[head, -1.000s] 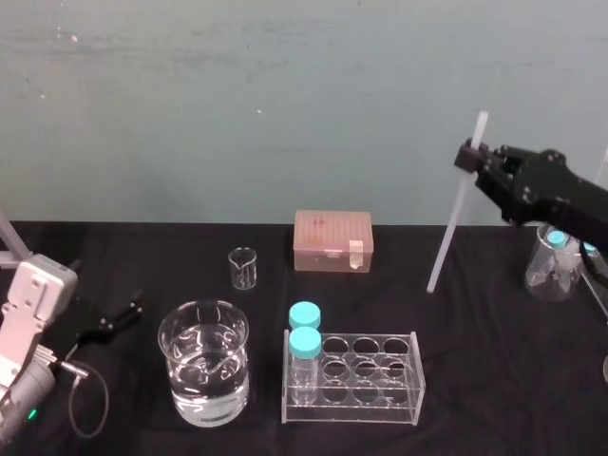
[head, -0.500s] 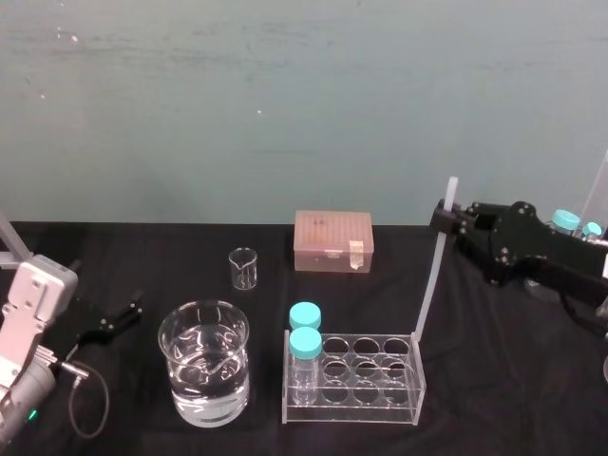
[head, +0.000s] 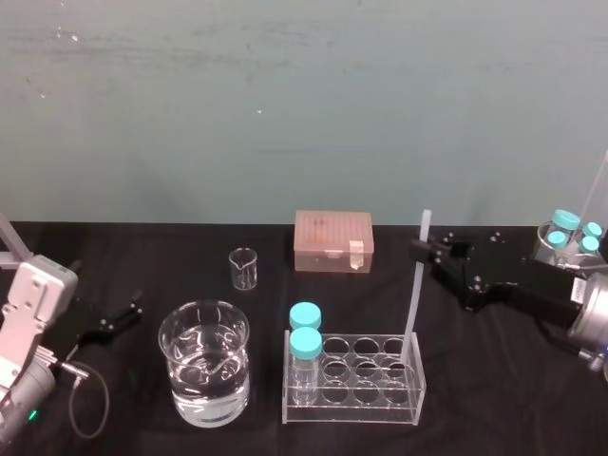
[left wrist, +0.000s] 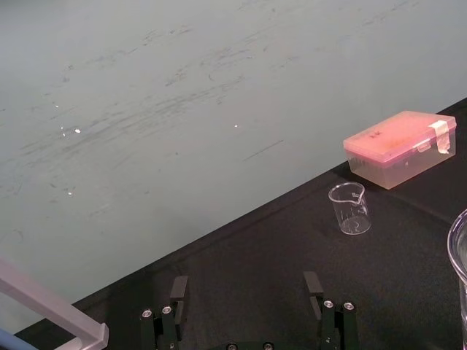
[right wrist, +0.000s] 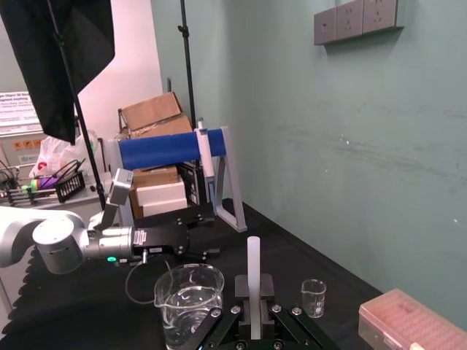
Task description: Pick up the stirring rod with one hand, then place it down.
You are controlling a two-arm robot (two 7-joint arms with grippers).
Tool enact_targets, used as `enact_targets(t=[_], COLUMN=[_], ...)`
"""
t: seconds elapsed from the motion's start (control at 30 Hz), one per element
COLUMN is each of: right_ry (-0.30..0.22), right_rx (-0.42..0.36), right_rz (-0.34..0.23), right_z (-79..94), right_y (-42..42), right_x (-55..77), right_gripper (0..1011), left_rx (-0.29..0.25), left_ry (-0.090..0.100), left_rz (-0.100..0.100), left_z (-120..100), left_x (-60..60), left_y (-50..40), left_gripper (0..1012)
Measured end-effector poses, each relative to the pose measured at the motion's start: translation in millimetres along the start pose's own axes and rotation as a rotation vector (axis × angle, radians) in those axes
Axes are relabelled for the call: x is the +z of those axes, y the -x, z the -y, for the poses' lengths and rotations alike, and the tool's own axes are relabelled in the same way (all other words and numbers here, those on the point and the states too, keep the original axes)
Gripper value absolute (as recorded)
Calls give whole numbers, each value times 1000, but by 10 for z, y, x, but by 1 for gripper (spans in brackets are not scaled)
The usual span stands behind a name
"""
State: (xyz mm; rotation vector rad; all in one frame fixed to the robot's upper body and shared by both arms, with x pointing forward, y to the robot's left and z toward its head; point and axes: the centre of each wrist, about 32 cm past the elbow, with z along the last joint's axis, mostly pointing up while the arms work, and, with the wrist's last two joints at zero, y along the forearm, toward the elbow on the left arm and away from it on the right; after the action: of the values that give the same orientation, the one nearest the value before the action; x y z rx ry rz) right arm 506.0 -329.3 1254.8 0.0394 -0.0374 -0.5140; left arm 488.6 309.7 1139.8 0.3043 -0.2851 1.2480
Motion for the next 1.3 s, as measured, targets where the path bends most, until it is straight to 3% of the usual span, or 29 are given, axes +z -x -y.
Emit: enact_targets(t=[1.3], right_ry=[74], right_rx=[0], right_rz=[-32], right_z=[-82], right_y=[-65], right_x=[-507], right_gripper=[70], left_rx=[0], left_ry=[0], left_rz=[0], left_z=[0], left_x=[0], left_y=[0], left_gripper=[1005])
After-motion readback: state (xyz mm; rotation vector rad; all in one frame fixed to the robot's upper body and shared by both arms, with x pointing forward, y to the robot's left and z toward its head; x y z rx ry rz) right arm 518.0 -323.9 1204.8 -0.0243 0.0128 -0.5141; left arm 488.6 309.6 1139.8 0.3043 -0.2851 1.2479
